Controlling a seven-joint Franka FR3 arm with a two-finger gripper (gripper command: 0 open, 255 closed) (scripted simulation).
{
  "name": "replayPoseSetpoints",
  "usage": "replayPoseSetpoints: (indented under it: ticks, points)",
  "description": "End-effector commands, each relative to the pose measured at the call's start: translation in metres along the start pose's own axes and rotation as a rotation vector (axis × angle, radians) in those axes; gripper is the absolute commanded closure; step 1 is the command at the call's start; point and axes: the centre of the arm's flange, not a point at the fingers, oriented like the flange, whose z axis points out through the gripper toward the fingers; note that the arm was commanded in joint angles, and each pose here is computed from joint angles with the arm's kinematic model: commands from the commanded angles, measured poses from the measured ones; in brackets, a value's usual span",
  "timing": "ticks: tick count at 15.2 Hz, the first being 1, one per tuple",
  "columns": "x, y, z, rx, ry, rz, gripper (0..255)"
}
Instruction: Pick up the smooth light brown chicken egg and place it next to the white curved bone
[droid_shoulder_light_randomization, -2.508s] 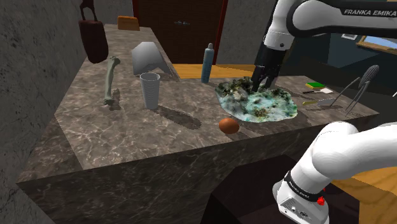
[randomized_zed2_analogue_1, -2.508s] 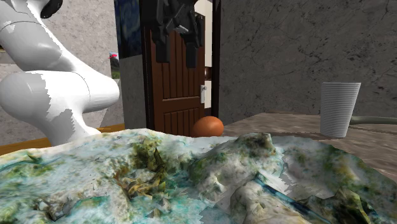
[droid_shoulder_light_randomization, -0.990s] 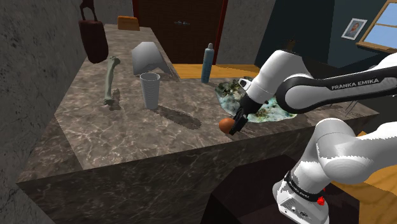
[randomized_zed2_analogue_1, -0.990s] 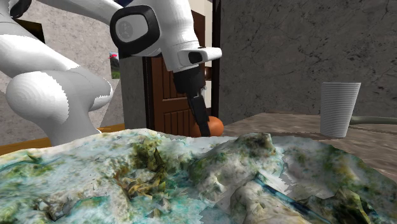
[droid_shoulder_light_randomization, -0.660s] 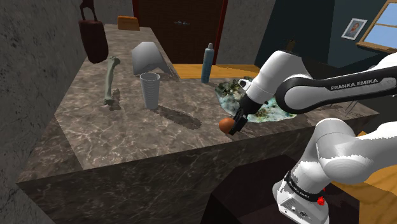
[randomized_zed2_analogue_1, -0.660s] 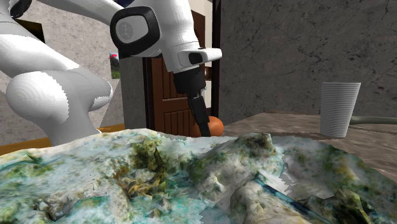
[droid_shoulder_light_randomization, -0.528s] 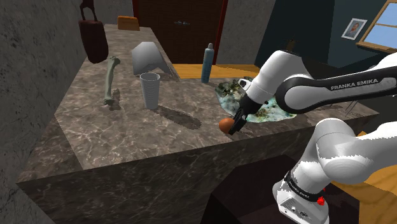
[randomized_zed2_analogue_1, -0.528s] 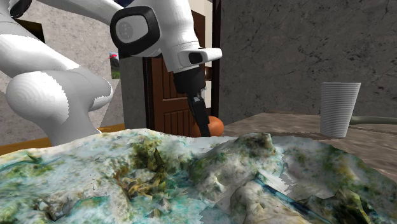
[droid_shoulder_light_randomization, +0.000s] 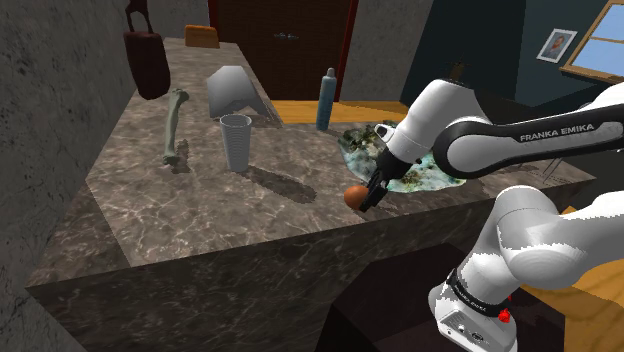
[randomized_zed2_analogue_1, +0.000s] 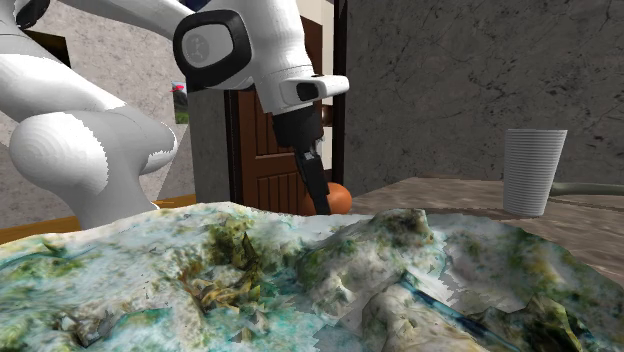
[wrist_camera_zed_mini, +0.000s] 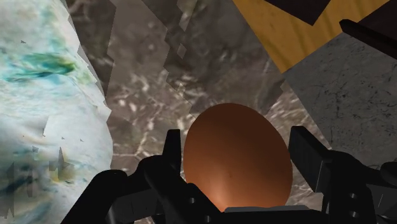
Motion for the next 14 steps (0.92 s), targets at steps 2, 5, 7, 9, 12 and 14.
replayPoseSetpoints:
  ticks: [2,5,7,9,12,14]
  points:
    - [0.001,-0.001,-0.005,0.0,-0.001,0.0,255]
    - [0.005,-0.002,-0.02,0.0,-0.001,0.0,255]
    - [0.008,-0.002,-0.03,0.0,-0.001,0.0,255]
    - [0.011,-0.003,-0.04,0.0,-0.001,0.0,255]
    - [0.015,-0.004,-0.055,0.0,-0.001,0.0,255]
    - [0.018,-0.005,-0.066,0.0,-0.001,0.0,255]
